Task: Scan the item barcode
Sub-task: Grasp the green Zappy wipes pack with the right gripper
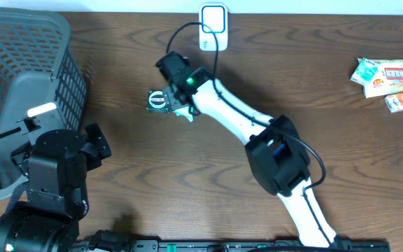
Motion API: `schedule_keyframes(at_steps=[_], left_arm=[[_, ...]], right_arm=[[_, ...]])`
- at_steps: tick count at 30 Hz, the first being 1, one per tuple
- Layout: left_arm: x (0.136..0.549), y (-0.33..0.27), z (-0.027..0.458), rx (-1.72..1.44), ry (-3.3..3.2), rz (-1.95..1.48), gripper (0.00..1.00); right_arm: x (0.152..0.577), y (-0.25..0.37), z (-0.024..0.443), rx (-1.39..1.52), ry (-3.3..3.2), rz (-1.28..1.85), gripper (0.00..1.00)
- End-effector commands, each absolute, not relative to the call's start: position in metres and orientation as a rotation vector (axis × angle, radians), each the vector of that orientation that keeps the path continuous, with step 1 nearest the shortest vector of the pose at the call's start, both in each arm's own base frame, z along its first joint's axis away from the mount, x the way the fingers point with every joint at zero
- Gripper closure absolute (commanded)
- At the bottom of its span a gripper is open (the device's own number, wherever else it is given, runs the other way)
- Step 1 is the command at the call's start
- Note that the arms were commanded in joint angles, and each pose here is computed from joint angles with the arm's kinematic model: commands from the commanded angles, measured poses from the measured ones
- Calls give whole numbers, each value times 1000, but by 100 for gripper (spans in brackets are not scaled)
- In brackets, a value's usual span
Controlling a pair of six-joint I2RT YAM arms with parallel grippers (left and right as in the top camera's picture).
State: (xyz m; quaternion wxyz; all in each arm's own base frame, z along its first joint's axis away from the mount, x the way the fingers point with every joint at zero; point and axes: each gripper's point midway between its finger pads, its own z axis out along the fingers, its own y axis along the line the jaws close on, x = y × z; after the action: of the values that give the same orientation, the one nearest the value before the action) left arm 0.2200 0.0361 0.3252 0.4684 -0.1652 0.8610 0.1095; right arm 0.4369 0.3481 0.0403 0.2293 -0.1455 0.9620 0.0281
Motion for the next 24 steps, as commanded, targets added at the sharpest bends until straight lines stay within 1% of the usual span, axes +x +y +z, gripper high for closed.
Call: schedule_keyframes(at_steps=[1,6,13,15,17,19,24], left_arm=[[219,38,329,-415,2101,274,2],[219,38,329,-415,2101,274,2],[219,38,329,-415,2101,274,2],[219,38,329,-415,2101,274,2],[219,38,329,-414,2101,274,2],[219,38,329,-415,2101,274,2],[219,38,329,-415,2101,274,2]], right_arm=[[440,342,48,-361,2567,-80,20],[433,351,42,-391,2565,-87,20],[425,345,8,-425,2622,-153,23],[423,339,6,-428,2631,-184,32],[423,337,7,-428,2629,-204,44],[422,336,6,-430,2632,-209,50],[424,325,11,-424,2619,-288,51]])
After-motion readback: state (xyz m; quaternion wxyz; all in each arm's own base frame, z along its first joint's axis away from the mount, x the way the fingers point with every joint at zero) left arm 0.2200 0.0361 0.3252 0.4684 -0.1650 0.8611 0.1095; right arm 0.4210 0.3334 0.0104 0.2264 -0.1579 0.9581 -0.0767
